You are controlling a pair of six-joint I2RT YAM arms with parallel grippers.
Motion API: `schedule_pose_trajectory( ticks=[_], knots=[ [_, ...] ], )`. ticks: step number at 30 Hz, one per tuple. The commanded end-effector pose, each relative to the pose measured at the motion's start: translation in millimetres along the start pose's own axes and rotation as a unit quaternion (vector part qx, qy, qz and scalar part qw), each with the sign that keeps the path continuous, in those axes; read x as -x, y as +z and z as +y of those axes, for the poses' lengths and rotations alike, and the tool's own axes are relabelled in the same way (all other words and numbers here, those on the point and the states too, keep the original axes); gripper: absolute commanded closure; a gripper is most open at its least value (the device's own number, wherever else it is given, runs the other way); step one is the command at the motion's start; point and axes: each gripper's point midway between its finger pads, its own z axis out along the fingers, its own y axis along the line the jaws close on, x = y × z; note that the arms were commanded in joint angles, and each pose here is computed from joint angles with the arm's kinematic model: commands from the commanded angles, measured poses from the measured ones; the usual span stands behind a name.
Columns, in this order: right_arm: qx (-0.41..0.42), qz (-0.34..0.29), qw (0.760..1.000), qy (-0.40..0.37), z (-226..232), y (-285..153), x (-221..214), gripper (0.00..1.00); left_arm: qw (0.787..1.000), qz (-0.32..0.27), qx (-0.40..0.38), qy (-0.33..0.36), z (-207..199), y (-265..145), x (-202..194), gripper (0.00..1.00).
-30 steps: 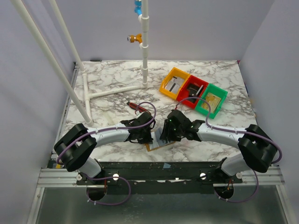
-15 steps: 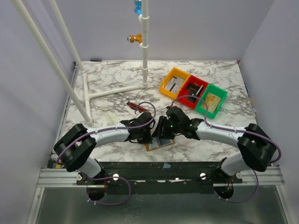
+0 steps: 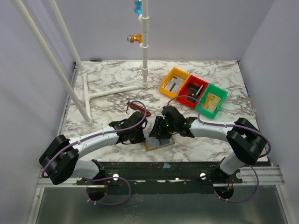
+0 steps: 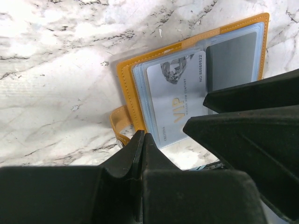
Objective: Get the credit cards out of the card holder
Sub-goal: Remove the credit card from the card holder.
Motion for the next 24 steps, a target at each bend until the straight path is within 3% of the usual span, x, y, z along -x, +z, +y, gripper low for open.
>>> schedule_pose_trajectory(
  ticks=[1, 9, 13, 18, 24],
  knots=[
    [-0.006, -0.033, 0.999, -0.009, 11, -9, 17, 0.47, 1.000, -0.008, 0.005, 0.010, 3, -7, 3, 1.00],
    [-0.057, -0.053, 0.997, -0.020, -14, -17, 19, 0.50, 1.000, -0.002, -0.015, 0.021, -17, 2, 11, 1.00],
    [-0.042, -0.051, 0.997, -0.025, -18, -21, 18, 0.52, 1.000, 0.000, -0.016, 0.020, -20, 10, 14, 1.00],
    [-0.004, -0.029, 0.999, -0.013, -23, -18, 13, 0.65, 1.000, 0.010, -0.004, 0.019, -16, 22, 11, 1.00],
    [0.028, -0.018, 0.999, -0.003, -25, -15, 12, 0.65, 1.000, 0.011, 0.001, 0.021, -15, 28, 11, 1.00]
  ],
)
